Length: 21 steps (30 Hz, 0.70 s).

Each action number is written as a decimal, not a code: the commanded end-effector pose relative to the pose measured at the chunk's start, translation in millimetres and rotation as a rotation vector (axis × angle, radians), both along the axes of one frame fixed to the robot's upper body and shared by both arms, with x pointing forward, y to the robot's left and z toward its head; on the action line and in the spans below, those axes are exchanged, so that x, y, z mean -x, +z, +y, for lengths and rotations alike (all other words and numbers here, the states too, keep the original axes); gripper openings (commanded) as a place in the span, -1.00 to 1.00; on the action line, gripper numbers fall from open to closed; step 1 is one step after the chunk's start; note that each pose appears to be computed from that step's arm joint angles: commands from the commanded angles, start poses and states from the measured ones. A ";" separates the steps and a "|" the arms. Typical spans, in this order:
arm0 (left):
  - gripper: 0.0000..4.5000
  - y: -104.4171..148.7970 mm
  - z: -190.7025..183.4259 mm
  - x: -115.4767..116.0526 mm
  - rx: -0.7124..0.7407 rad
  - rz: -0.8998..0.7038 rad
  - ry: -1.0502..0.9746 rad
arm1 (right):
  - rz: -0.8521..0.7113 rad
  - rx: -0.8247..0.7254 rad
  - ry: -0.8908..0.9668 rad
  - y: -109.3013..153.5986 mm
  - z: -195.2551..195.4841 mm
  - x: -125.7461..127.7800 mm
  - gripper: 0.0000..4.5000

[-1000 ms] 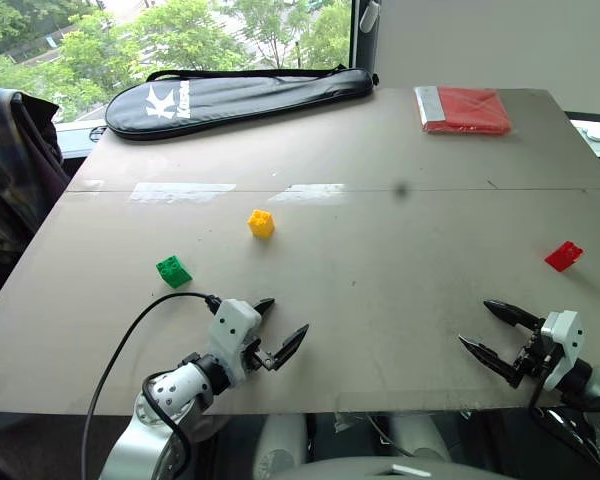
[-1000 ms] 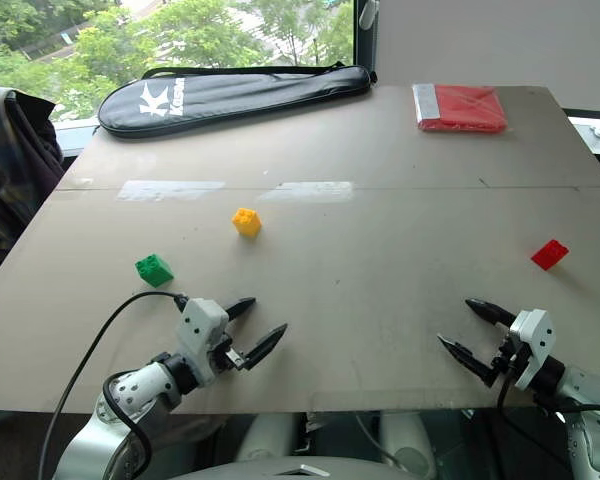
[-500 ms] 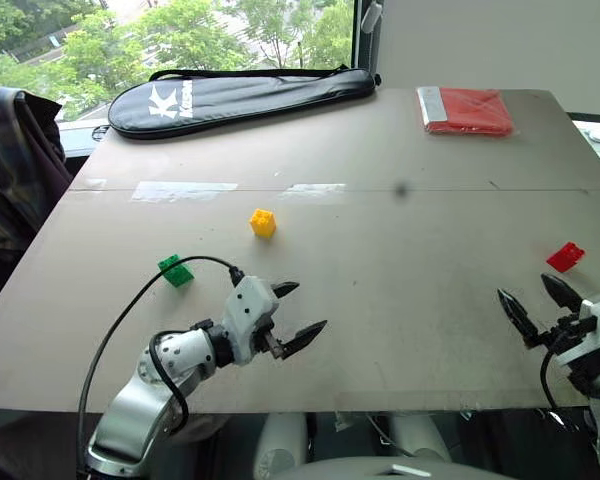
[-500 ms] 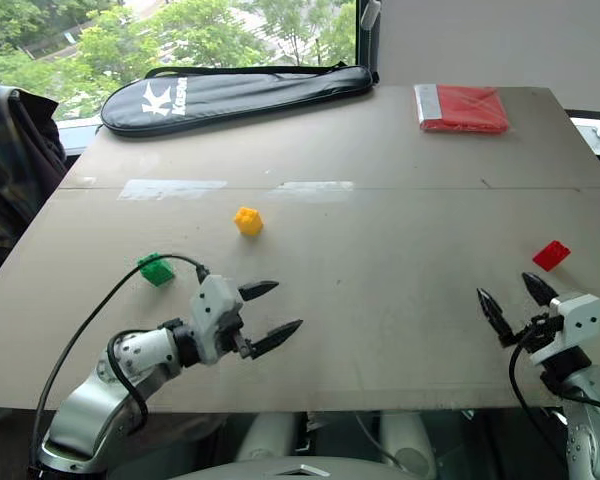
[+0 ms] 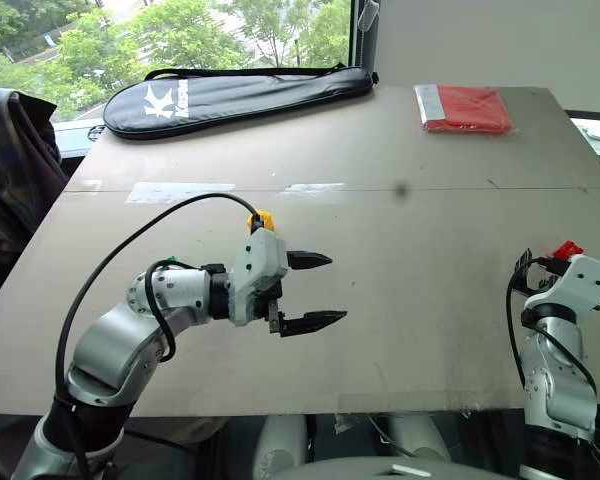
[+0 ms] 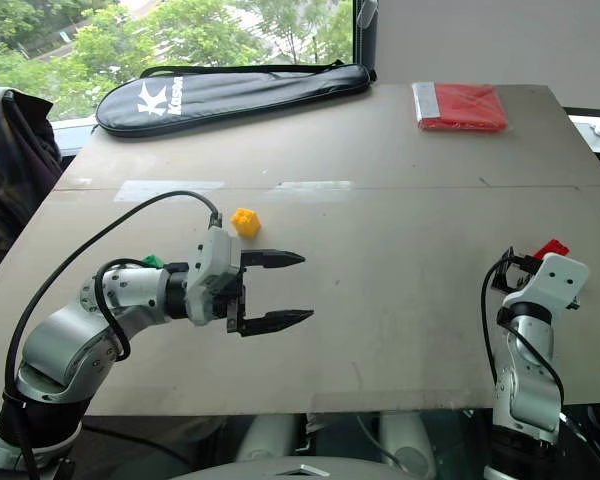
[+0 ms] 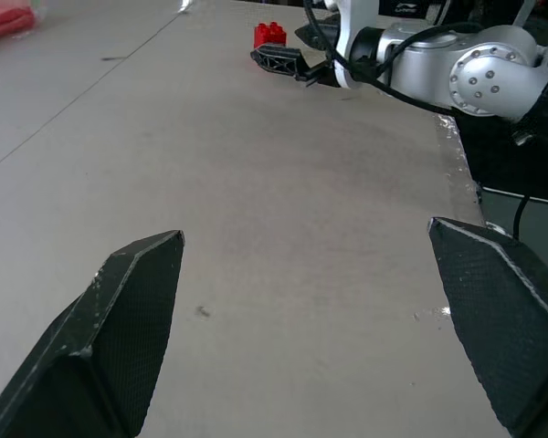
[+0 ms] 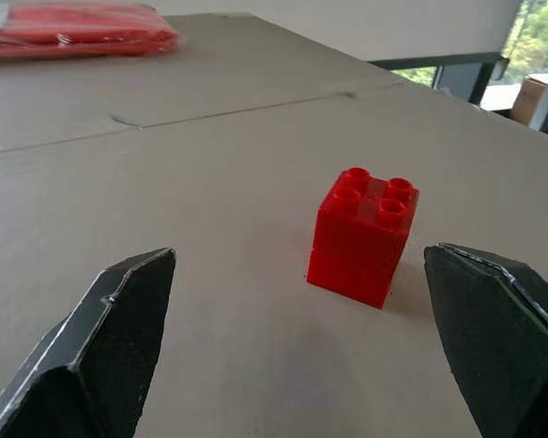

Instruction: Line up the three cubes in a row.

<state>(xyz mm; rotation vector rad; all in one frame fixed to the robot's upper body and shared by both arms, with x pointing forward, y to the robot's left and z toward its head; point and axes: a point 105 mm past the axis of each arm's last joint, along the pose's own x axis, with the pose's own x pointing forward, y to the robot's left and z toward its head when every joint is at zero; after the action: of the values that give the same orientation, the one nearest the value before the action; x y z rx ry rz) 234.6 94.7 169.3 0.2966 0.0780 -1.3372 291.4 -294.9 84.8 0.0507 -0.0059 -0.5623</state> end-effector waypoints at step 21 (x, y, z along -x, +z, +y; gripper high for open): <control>1.00 14.0 -5.2 10.3 0.005 -0.080 -0.035 | -0.025 0.000 -0.167 -1.3 -33.3 -32.7 0.28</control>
<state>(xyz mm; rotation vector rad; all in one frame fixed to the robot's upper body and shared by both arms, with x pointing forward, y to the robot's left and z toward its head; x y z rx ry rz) 228.4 90.1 175.4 0.3112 0.0477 -1.3548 324.8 -322.6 78.0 0.0676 -0.0129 -0.7039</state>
